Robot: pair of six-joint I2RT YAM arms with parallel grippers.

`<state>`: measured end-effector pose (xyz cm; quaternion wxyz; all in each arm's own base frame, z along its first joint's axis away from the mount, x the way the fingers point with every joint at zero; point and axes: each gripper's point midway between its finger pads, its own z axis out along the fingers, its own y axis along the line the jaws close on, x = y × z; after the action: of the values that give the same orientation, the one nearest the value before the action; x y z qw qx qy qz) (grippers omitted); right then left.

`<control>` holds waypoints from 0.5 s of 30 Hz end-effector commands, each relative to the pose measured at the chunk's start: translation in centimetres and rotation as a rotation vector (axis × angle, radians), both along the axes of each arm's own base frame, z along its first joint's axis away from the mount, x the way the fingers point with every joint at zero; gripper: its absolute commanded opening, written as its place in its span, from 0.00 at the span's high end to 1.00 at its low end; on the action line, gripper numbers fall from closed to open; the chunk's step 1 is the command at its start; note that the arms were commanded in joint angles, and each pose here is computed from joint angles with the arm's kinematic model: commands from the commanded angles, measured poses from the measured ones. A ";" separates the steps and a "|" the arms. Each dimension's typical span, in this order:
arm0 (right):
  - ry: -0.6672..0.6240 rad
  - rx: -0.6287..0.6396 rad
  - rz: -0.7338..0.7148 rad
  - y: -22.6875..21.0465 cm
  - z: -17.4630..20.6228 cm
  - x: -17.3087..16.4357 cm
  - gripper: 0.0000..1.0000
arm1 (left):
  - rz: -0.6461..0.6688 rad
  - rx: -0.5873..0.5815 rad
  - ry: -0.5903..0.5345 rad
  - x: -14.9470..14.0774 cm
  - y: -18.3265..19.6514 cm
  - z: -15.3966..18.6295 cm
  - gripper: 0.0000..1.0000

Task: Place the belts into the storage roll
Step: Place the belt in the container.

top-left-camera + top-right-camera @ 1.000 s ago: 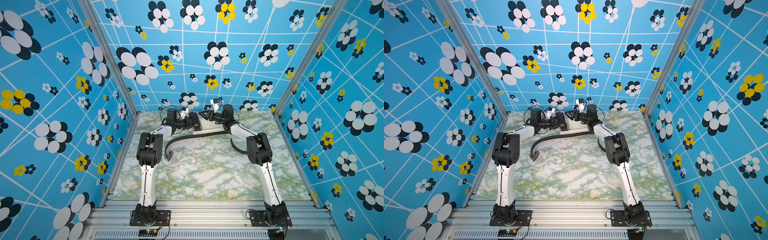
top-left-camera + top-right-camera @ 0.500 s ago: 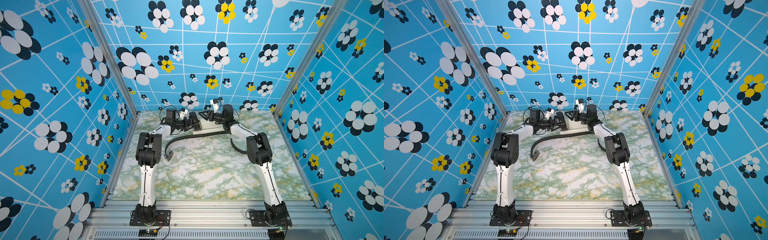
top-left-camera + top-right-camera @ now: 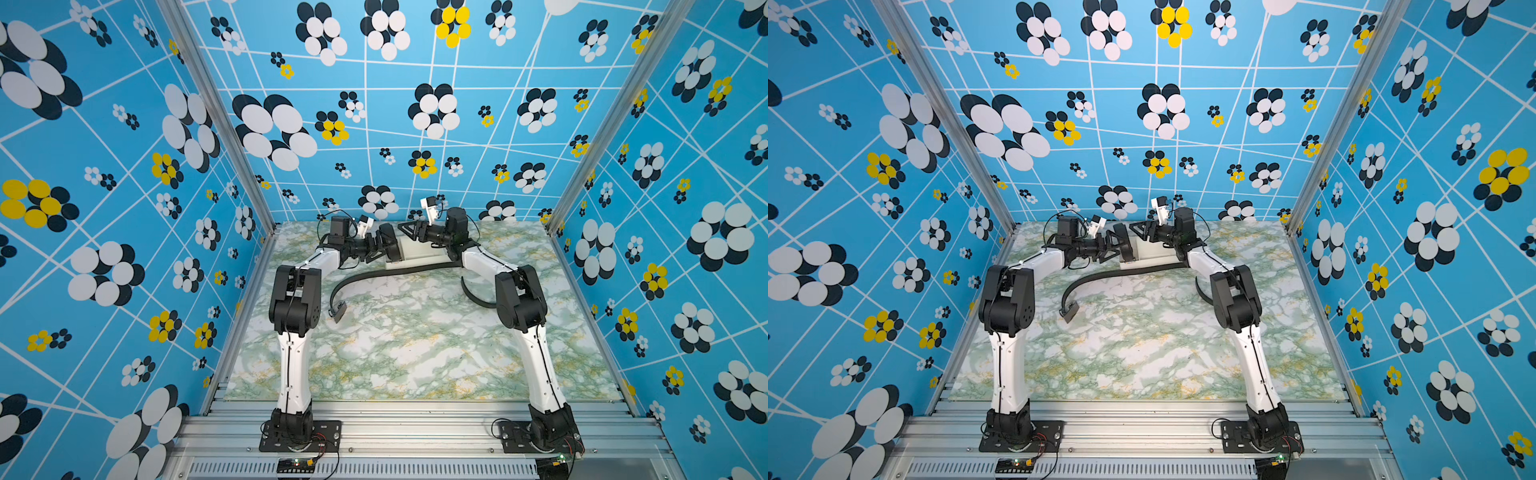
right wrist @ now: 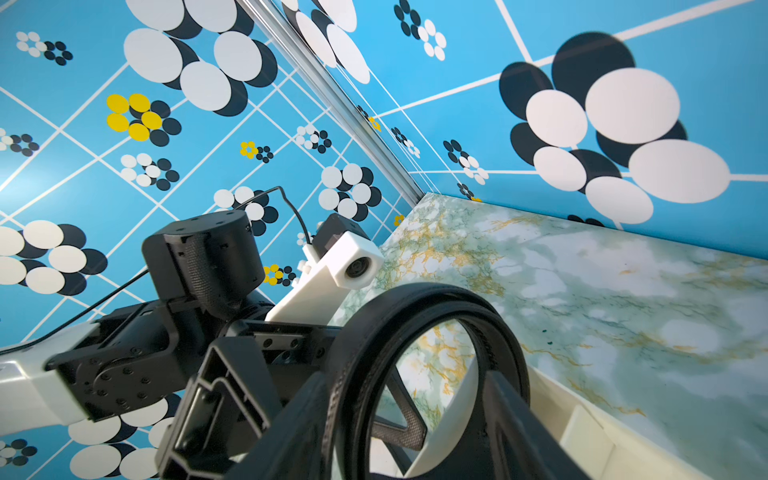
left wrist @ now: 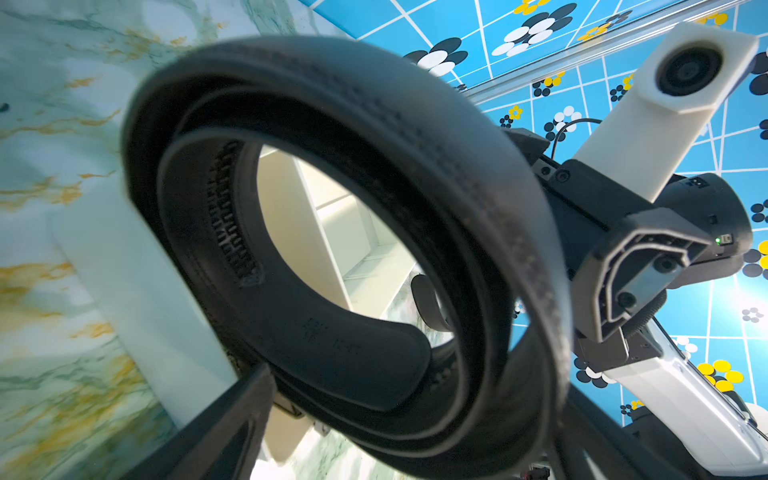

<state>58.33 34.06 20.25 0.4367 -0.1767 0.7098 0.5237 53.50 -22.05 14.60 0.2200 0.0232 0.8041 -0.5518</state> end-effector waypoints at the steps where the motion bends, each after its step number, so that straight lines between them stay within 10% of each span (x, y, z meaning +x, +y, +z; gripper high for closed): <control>1: -0.057 0.017 -0.030 -1.2 4.1 -0.2 0.38 | 0.013 0.004 -0.063 -0.1 1.0 3.3 0.01; 10: 0.107 -0.064 -0.187 -5.7 5.6 0.4 0.39 | 0.089 0.034 -0.091 -3.1 4.4 5.6 0.00; 15: 0.210 -0.339 -0.266 -9.4 5.0 -3.5 0.41 | 0.241 0.307 -0.026 -8.2 9.4 4.1 0.01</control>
<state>58.04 27.04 25.07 0.4245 -0.0915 0.7930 0.4273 47.97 -15.41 19.70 0.2843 -0.0161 0.8301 -0.4795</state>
